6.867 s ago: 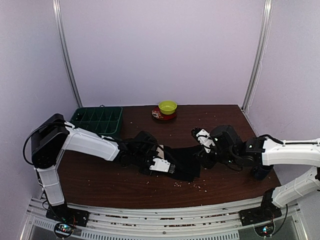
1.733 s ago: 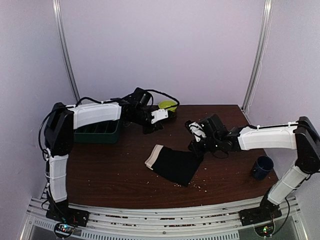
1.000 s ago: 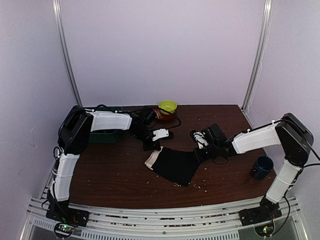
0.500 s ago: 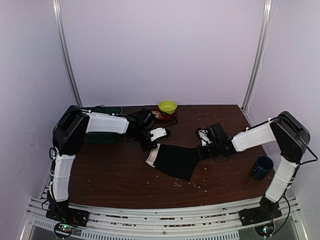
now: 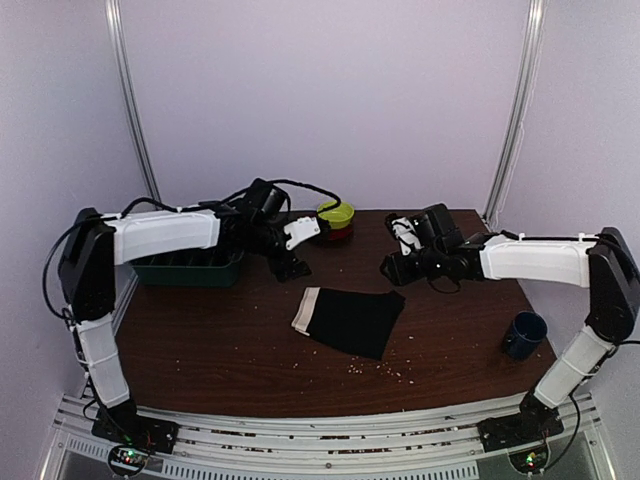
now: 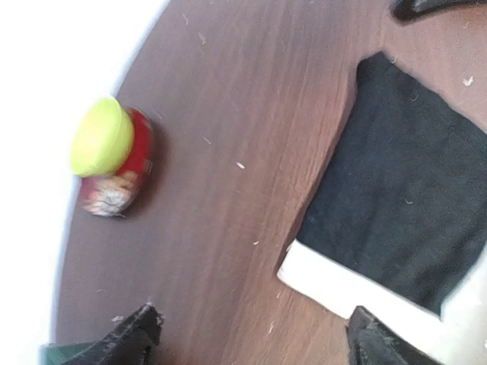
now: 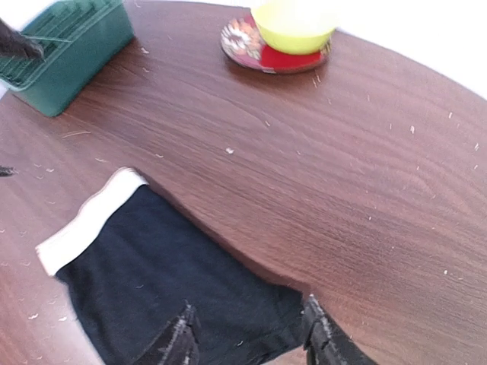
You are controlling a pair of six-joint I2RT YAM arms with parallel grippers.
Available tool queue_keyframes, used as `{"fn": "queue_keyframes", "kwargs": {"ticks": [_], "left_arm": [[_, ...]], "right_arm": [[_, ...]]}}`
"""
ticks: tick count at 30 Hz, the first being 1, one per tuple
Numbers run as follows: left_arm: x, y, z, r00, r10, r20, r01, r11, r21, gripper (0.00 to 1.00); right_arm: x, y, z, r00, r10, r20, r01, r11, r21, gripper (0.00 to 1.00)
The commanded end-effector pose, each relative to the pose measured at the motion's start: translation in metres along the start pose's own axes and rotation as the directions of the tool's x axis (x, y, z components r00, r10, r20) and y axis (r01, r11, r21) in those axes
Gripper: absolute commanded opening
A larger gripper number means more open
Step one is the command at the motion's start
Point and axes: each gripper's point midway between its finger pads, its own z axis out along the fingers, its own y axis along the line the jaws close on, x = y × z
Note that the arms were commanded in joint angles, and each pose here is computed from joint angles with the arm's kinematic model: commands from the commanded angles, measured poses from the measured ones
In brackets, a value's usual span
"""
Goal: Roll the underwear
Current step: Smooth out the underwear at the center of the board, then pick up the underwear from the center of the board.
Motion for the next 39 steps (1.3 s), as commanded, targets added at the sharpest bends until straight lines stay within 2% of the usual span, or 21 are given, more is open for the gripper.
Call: {"fn": "queue_keyframes", "kwargs": {"ticks": [1, 9, 16, 21, 26, 32, 33, 34, 39], "left_arm": [[0.000, -0.013, -0.039, 0.976, 0.196, 0.097, -0.192, 0.980, -0.051, 0.98], [0.042, -0.070, -0.039, 0.905, 0.408, 0.123, -0.396, 0.911, -0.113, 0.98], [0.061, -0.098, -0.014, 0.842, 0.539, 0.030, -0.520, 0.826, -0.217, 0.97], [0.071, -0.105, 0.006, 0.817, 0.575, -0.038, -0.566, 0.789, -0.239, 0.89], [0.081, -0.108, 0.019, 0.791, 0.605, -0.093, -0.607, 0.755, -0.248, 0.73], [0.096, -0.121, 0.034, 0.757, 0.641, -0.129, -0.652, 0.725, -0.225, 0.66], [0.098, -0.123, 0.036, 0.753, 0.644, -0.132, -0.656, 0.722, -0.219, 0.63], [0.100, -0.124, 0.038, 0.749, 0.649, -0.135, -0.661, 0.719, -0.214, 0.56], [0.102, -0.132, 0.042, 0.743, 0.658, -0.125, -0.669, 0.721, -0.182, 0.11]], "right_arm": [[0.009, 0.008, -0.032, 0.999, -0.047, 0.026, 0.047, 0.999, 0.023, 0.51], [0.024, 0.012, -0.069, 0.990, -0.037, 0.133, 0.038, 0.999, -0.006, 0.70], [0.028, 0.012, -0.077, 0.984, -0.024, 0.176, 0.028, 0.999, -0.018, 0.72], [0.031, 0.011, -0.078, 0.983, -0.021, 0.183, 0.025, 1.000, -0.019, 0.73], [0.031, 0.011, -0.081, 0.981, -0.021, 0.195, 0.026, 0.999, -0.025, 0.72], [0.031, 0.011, -0.082, 0.980, -0.027, 0.199, 0.033, 0.999, -0.025, 0.72], [0.032, 0.011, -0.081, 0.980, -0.028, 0.197, 0.034, 0.999, -0.024, 0.72], [0.032, 0.011, -0.081, 0.980, -0.031, 0.197, 0.036, 0.999, -0.023, 0.72], [0.035, 0.012, -0.079, 0.979, -0.062, 0.192, 0.067, 0.998, -0.019, 0.72]]}}
